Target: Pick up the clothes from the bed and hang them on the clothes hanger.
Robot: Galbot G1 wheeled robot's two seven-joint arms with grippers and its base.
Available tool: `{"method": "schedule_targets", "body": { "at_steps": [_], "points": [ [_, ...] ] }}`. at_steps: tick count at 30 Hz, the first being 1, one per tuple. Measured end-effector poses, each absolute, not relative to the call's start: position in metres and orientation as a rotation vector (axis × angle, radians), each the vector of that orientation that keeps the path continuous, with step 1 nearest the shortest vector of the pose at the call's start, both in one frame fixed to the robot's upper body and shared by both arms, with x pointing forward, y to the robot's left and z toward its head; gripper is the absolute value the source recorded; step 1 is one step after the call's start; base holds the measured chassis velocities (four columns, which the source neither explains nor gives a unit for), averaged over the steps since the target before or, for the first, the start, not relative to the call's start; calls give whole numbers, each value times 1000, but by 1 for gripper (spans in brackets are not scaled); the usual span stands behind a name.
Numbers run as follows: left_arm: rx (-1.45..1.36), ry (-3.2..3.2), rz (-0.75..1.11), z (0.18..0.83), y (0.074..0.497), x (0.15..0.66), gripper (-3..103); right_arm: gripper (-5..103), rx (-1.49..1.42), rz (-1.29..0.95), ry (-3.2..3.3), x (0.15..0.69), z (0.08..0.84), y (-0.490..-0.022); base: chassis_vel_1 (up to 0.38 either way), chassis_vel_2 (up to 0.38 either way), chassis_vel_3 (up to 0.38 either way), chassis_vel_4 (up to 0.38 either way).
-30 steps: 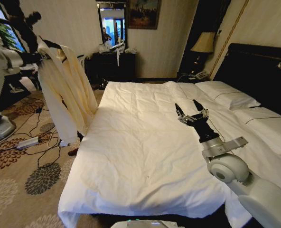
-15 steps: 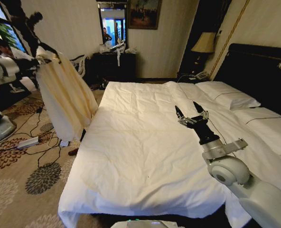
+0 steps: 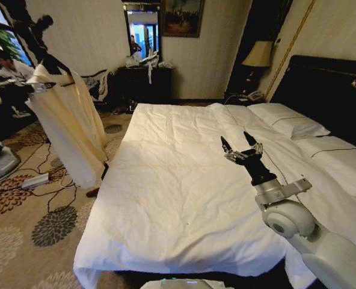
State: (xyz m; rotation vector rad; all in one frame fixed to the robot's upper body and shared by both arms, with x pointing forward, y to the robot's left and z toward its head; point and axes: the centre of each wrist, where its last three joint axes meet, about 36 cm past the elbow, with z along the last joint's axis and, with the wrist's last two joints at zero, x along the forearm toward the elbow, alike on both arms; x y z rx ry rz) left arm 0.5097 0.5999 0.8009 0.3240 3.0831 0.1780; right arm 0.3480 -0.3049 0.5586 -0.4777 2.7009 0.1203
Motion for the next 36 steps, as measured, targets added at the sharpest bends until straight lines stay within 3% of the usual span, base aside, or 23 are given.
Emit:
{"method": "schedule_targets", "body": {
  "at_steps": [11,16,22,26,29,36],
  "points": [
    [291,3043,335,810,587,471,100,100,-448,143,2705,346,556,-306,0,0,0,0],
    [406,2923,277,802,576,464,100,100,-386,202,2683,346,562,-313,0,0,0,0],
    [458,2872,133,742,542,486,100,100,-124,228,2625,328,569,-348,0,0,0,0],
    [456,2880,166,687,515,490,100,100,18,151,2642,311,551,-365,0,0,0,0],
    [443,2923,102,618,481,471,100,100,72,99,2688,291,517,-362,0,0,0,0],
    [412,2911,23,561,428,420,100,100,198,135,2749,261,471,-341,0,0,0,0]
  ]
}}
